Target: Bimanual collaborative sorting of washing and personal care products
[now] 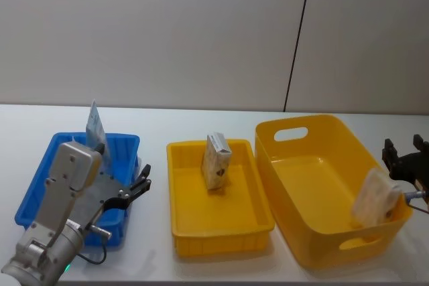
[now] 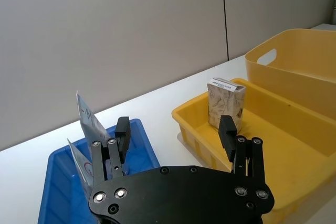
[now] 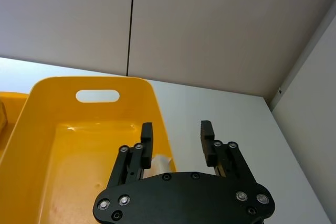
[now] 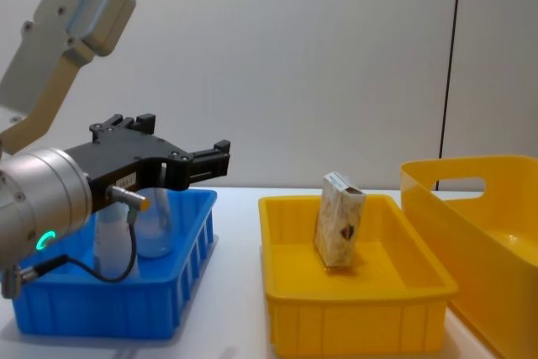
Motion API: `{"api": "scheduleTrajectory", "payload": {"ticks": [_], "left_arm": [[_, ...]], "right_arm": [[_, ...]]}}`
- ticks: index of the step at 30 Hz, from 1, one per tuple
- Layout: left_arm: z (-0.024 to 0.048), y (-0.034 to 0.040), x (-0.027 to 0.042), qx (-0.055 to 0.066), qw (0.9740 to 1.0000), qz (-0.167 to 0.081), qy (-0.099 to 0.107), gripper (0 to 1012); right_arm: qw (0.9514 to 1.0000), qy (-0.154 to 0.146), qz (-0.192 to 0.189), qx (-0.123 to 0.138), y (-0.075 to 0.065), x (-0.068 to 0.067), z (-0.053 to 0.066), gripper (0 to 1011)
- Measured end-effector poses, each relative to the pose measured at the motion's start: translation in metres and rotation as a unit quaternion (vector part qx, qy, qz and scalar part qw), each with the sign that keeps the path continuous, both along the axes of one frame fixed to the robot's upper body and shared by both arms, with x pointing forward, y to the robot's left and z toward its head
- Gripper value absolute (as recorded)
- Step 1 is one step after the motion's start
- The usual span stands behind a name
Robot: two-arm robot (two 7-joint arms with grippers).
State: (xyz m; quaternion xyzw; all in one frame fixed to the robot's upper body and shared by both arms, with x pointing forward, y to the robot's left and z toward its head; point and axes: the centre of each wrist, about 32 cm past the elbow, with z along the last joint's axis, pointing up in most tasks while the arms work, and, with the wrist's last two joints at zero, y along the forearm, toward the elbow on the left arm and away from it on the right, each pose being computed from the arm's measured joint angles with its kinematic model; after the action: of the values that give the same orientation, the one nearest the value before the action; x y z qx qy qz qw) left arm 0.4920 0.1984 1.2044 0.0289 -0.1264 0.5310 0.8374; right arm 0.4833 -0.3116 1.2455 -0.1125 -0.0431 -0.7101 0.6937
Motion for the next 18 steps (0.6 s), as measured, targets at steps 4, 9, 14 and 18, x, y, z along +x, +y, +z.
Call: {"api": "scheduleTrajectory", "payload": {"ticks": [4,9,14,18], "left_arm": [[0.0,0.0,0.0,0.0,1.0,0.0,0.0,1001],[0.0,0.0,0.0,0.0,1.0,0.0,0.0,1001],[0.0,0.0,0.0,0.0,1.0,0.0,0.0,1001],[0.0,0.0,0.0,0.0,1.0,0.0,0.0,1001]], "right_arm": [[1.0,0.001,0.0,0.004,-0.0021,0.0026,-0.0029,629],[1.0,0.001,0.0,0.007,-0.0032,0.0036,-0.0051,797],[0.9999,0.0,0.001,0.01,-0.0014,0.0029,-0.0058,951],[0.9999,-0.003,0.004,0.011,0.0029,0.0004,-0.005,1002]]}}
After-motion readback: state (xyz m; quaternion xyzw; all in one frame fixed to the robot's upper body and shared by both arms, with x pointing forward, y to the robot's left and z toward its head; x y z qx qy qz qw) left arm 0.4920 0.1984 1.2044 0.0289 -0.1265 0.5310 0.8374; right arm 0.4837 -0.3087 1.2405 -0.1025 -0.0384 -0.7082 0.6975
